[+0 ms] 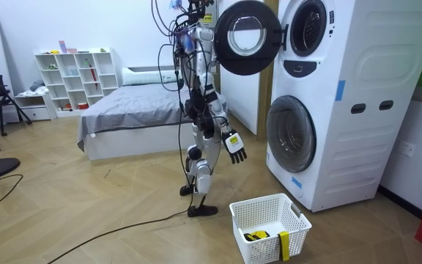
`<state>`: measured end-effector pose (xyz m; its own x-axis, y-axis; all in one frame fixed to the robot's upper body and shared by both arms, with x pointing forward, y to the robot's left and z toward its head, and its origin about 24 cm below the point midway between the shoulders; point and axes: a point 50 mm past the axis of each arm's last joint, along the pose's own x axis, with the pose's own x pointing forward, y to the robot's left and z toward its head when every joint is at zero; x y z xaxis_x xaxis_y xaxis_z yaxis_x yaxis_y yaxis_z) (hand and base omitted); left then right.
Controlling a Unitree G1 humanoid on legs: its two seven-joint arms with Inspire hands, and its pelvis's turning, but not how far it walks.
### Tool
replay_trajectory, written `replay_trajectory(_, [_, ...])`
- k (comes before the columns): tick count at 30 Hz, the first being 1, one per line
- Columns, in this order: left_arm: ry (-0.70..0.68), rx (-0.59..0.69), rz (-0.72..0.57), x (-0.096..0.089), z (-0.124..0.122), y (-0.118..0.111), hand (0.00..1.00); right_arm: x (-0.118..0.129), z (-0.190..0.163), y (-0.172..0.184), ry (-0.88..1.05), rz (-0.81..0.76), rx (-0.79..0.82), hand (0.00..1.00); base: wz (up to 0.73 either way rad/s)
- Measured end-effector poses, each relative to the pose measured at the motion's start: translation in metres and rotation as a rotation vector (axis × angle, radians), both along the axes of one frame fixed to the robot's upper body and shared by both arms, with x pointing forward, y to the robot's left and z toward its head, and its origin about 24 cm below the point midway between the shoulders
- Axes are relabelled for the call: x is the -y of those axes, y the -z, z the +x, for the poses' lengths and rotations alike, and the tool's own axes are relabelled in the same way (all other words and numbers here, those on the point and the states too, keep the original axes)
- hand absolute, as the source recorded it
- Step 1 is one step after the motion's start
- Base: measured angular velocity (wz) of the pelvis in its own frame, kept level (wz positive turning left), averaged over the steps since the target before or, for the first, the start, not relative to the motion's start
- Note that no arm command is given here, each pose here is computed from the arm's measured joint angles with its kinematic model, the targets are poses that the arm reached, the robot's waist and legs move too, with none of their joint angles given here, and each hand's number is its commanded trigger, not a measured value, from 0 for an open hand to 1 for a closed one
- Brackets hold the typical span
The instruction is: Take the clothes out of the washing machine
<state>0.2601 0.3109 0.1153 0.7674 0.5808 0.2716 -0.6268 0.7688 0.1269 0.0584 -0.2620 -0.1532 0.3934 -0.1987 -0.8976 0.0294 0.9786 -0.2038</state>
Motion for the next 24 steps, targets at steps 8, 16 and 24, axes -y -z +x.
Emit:
replay_trajectory(8, [0.312,0.030,0.064,0.066,0.005,-0.011,0.00,-0.006,0.004,0.003,-0.040,0.017,-0.025,0.00,0.12])
replay_trajectory(16, [0.566,0.076,-0.078,0.136,0.005,-0.002,0.00,-0.026,0.026,0.006,-0.105,0.052,-0.017,0.00,-0.02])
replay_trajectory(24, [1.025,-0.072,-0.139,0.231,0.005,0.024,0.00,-0.047,0.042,0.008,-0.135,0.084,0.002,0.00,-0.22])
